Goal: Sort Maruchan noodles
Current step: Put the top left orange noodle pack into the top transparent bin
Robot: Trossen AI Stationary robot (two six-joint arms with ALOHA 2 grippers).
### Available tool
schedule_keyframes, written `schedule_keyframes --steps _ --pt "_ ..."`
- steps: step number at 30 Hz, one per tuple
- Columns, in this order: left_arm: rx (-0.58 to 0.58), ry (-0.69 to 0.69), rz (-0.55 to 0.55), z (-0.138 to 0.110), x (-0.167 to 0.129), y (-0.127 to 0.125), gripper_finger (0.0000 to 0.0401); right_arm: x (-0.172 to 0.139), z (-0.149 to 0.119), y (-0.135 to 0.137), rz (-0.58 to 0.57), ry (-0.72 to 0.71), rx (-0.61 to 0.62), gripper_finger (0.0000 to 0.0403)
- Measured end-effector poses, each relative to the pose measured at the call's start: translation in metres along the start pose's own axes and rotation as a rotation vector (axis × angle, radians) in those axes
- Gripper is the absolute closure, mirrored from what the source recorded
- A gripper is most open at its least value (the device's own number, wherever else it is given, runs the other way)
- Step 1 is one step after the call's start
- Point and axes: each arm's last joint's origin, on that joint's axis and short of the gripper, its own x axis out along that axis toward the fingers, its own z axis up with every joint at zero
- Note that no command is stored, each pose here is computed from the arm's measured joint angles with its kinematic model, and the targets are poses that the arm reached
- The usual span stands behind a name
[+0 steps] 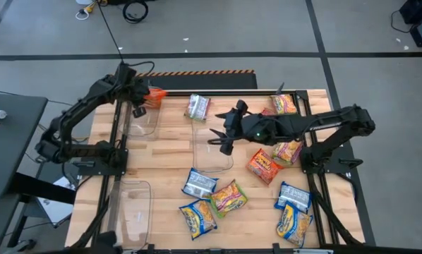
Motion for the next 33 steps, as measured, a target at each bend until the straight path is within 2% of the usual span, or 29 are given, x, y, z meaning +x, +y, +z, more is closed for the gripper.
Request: schedule_keyframes --steps 7,12,20,25,33 --pt "0.045 0.032 -0.037 -0.002 0.012 0.003 0.0337 0.007 -0.001 -0.011 -0.036 0.008 0.033 0.0148" --pt "0.021 0.068 -0.065 -0.003 0.025 0.005 0.033 0.008 -0.001 -0.014 -0.044 0.013 0.034 0.0148" --pt "-0.008 0.173 0.026 0.001 0.039 0.005 0.0301 0.008 -0.001 -0.013 -0.042 0.014 0.059 0.0148" --pt "-0.007 0.234 0.073 0.001 0.04 0.004 0.0271 0.007 -0.001 -0.011 -0.039 0.015 0.063 0.0148" --pt "-0.023 0.253 0.057 -0.001 0.04 0.002 0.0206 0.007 -0.002 -0.011 -0.036 0.02 0.059 0.0148"
